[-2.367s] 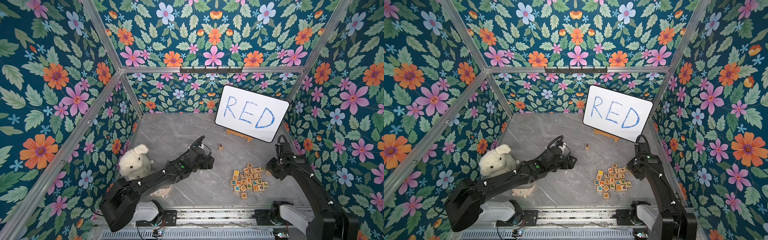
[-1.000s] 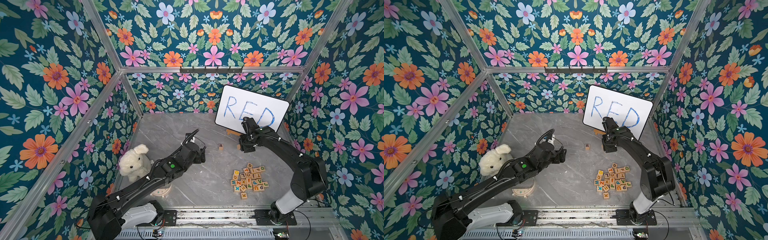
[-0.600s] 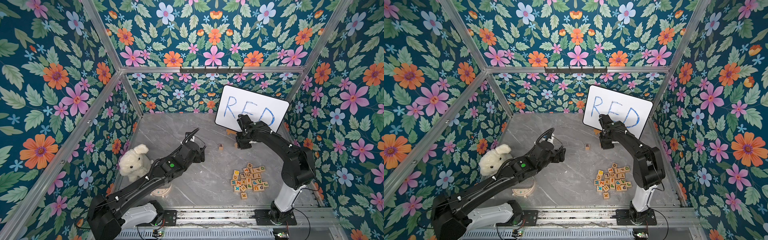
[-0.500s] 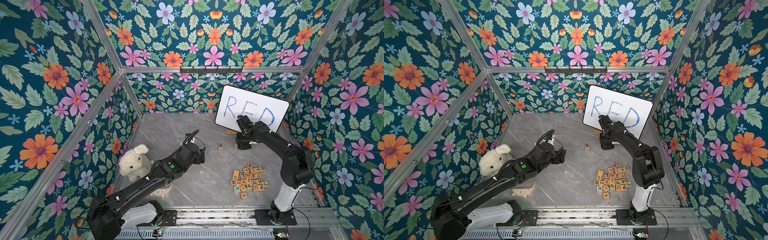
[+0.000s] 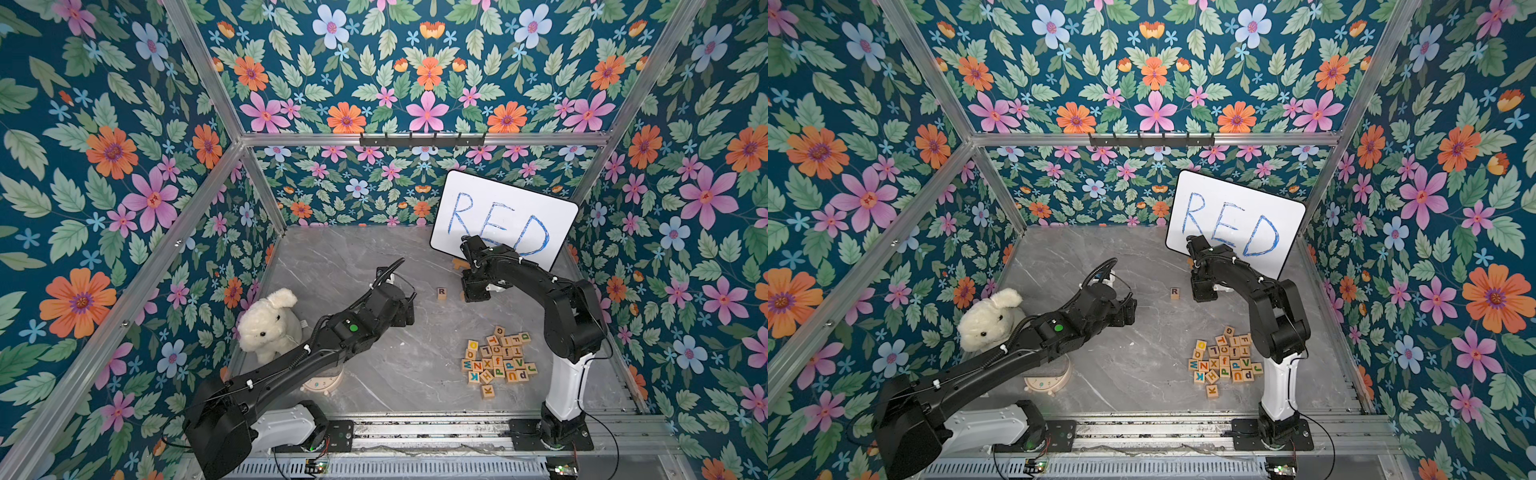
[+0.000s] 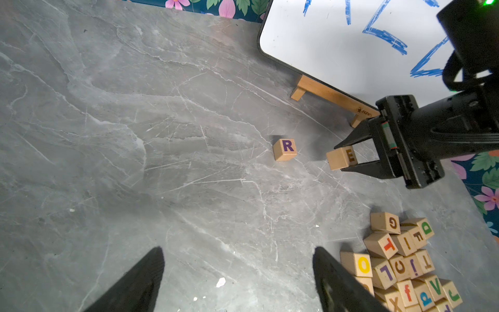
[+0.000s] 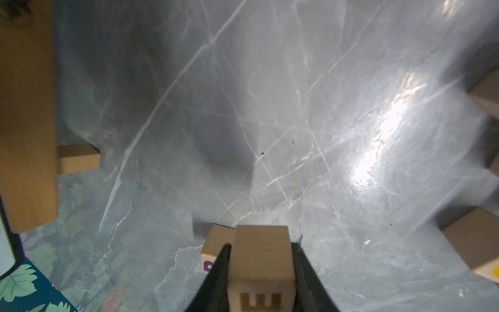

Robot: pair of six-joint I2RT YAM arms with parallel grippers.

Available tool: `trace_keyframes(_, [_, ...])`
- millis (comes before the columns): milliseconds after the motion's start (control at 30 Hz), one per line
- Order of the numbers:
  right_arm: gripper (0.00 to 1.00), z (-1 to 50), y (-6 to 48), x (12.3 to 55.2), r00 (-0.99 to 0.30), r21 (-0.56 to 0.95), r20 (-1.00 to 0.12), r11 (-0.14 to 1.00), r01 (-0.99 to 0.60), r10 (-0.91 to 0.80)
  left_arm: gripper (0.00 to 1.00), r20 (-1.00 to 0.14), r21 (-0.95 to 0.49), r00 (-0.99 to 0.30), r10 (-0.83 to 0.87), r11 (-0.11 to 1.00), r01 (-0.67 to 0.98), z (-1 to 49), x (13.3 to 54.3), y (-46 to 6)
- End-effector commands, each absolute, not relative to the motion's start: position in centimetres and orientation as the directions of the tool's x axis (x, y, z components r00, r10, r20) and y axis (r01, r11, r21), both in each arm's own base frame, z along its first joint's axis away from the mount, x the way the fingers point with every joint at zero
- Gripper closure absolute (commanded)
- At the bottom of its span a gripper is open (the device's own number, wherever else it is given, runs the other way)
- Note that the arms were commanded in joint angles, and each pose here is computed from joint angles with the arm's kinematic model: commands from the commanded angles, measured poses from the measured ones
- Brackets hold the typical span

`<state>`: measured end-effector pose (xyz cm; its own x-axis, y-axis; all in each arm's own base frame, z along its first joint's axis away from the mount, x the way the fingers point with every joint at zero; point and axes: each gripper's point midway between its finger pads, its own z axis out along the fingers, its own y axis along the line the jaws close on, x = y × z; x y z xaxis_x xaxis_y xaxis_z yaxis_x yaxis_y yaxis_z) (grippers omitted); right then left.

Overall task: Assemble the uppercase word "red" with letter blocks
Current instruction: Place the letter block at the center of the board.

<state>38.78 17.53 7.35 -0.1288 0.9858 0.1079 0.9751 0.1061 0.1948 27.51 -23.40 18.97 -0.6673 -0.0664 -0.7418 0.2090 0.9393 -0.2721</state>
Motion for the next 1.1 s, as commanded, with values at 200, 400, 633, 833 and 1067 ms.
trace_keyframes(200, [0.89,6.8,17.5,39.0,0.095,0.14,0.042,-0.1,0.985,0.995,0.13,-0.766,-0.264,-0.637,-0.084,0.945,0.193,20.0,27.6,-22.5])
trace_keyframes(400, [0.85,6.3,17.4,39.1,0.133,0.131,0.023,-0.135,0.982,0.991,0.13,-0.763,-0.251,-0.642,-0.073,0.949,0.19,19.8,27.8,-22.6])
trace_keyframes(633, [0.85,5.1,18.5,40.1,0.124,0.138,0.041,-0.129,0.982,0.991,0.13,-0.756,-0.249,-0.651,-0.073,0.951,0.184,19.5,27.9,-22.8])
trace_keyframes(833, [0.84,4.3,19.0,40.5,0.117,0.133,0.03,-0.12,0.984,0.993,0.13,-0.751,-0.252,-0.656,-0.078,0.951,0.176,19.3,27.9,-22.8])
trace_keyframes(1067, [0.82,4.0,18.9,41.0,0.107,0.142,0.001,-0.106,0.984,0.994,0.13,-0.745,-0.261,-0.662,-0.081,0.949,0.178,19.0,28.0,-23.1])
